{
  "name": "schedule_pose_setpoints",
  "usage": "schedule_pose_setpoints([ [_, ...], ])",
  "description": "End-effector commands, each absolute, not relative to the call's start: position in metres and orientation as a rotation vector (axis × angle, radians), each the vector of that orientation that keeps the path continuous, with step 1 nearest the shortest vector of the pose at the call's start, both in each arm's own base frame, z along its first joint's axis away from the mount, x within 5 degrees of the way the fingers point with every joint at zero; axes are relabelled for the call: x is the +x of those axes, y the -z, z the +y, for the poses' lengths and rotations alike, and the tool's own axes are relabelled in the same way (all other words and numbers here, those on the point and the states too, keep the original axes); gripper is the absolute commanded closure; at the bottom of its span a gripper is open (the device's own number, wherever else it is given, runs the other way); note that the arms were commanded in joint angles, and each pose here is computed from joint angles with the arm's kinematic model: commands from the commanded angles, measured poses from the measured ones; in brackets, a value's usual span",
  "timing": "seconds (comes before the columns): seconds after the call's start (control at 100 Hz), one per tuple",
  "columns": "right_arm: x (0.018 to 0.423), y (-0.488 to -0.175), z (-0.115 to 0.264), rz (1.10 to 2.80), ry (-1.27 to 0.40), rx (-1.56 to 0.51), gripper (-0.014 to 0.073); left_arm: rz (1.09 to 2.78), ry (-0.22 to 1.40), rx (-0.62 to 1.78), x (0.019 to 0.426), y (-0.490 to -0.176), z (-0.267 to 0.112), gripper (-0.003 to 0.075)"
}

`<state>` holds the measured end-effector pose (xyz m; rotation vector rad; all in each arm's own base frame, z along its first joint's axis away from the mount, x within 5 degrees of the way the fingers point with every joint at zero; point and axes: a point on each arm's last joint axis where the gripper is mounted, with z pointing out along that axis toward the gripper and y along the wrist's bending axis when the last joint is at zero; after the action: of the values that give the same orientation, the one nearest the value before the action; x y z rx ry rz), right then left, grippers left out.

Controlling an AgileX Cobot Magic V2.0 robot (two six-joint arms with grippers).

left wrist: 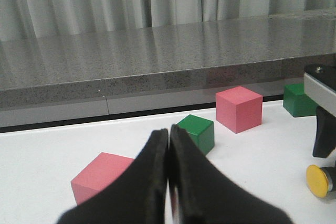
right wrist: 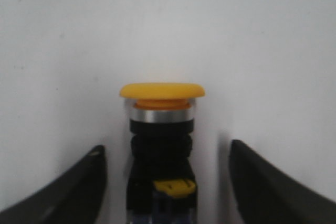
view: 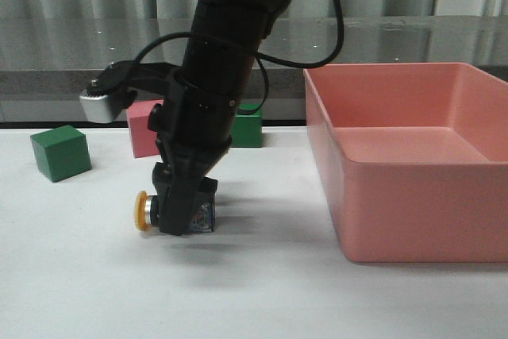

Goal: Place and stand button with both arms
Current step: 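Lift the button out of the bin and lower it onto the table, then open the right gripper, release the button on its side, withdraw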

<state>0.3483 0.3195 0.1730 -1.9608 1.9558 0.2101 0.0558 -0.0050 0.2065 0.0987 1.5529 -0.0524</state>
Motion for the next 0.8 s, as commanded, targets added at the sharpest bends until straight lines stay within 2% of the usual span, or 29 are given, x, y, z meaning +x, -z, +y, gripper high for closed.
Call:
schedule_pose_setpoints([
  [0.0, 0.351, -0.222, 0.32, 1.868, -0.203, -1.895, -0.0053, 1.475, 0.076, 0.099, 0.054, -0.205, -0.006, 0.0739],
  [0.14, 0.352, -0.253, 0.322, 1.866, -0.22, -1.839, -0.0038, 1.475, 0.076, 0.099, 0.054, -0.205, -0.006, 0.0739],
  [0.27, 0.35, -0.288, 0.314, 1.951, -0.263, -1.699, -0.003, 1.475, 0.076, 0.099, 0.054, -0.205, -0.006, 0.0739],
  [0.35, 0.348, -0.311, 0.301, 1.998, -0.279, -1.594, 0.0022, 1.475, 0.076, 0.099, 0.054, -0.205, -0.006, 0.0739],
  [0.42, 0.348, -0.334, 0.284, 2.022, -0.285, -1.499, 0.0116, 1.475, 0.076, 0.099, 0.054, -0.205, -0.006, 0.0739],
  [0.49, 0.349, -0.357, 0.262, 2.042, -0.282, -1.4, 0.0251, 1.475, 0.076, 0.099, 0.054, -0.205, -0.006, 0.0739],
  [0.67, 0.353, -0.41, 0.187, 2.139, -0.275, -1.04, 0.0659, 1.475, 0.076, 0.099, 0.054, -0.205, -0.006, 0.0739],
  [0.79, 0.352, -0.433, 0.136, 2.201, -0.256, -0.818, 0.0655, 1.475, 0.076, 0.099, 0.054, -0.205, -0.006, 0.0739],
])
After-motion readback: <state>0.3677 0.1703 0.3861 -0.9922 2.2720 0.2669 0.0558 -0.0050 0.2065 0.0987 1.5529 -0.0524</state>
